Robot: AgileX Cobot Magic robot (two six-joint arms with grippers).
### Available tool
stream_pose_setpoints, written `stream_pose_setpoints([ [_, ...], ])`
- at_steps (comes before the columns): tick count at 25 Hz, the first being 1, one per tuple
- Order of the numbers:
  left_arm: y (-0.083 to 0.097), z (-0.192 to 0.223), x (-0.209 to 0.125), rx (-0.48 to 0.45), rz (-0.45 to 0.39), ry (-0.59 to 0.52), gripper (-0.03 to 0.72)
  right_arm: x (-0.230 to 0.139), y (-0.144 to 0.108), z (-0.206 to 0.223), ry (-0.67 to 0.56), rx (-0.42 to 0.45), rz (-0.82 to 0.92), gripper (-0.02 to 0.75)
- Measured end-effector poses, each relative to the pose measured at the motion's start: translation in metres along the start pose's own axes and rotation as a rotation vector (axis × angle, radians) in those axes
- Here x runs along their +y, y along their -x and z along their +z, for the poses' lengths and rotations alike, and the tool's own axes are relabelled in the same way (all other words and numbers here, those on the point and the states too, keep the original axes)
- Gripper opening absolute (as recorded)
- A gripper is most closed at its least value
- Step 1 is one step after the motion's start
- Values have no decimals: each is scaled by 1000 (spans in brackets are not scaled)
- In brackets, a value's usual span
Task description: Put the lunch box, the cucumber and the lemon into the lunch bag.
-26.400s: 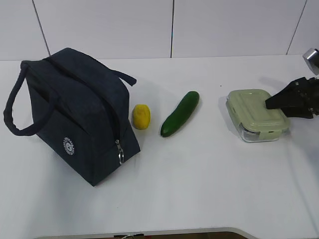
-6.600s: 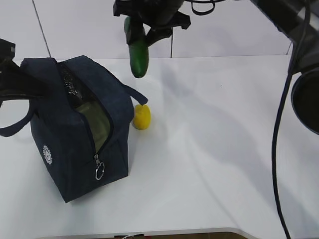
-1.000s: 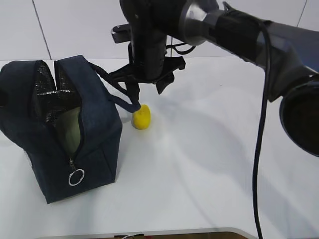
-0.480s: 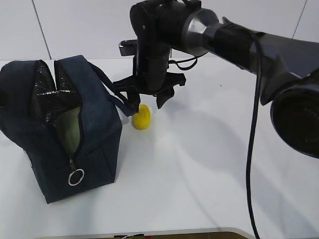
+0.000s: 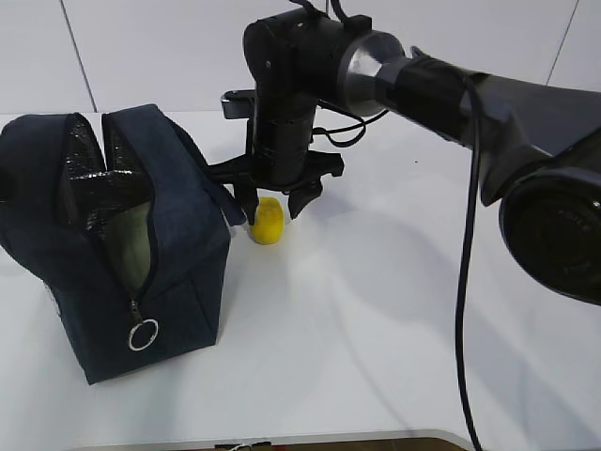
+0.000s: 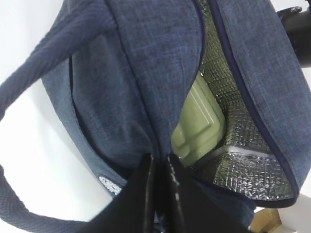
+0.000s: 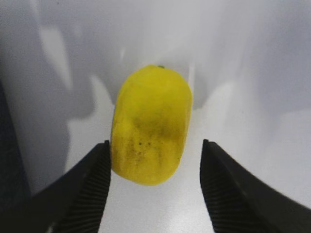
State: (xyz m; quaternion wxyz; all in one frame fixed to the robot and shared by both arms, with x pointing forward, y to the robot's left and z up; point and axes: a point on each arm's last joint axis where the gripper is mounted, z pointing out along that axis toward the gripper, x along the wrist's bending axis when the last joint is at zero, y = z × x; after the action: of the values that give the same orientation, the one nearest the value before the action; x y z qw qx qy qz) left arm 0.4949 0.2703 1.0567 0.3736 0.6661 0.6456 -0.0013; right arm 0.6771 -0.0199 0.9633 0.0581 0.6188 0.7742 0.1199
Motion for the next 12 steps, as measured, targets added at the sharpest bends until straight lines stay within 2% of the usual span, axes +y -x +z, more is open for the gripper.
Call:
stream_pose_setpoints([
  [12, 0, 0, 0, 0, 0, 0, -10, 1, -2, 8, 10, 20, 6, 465],
])
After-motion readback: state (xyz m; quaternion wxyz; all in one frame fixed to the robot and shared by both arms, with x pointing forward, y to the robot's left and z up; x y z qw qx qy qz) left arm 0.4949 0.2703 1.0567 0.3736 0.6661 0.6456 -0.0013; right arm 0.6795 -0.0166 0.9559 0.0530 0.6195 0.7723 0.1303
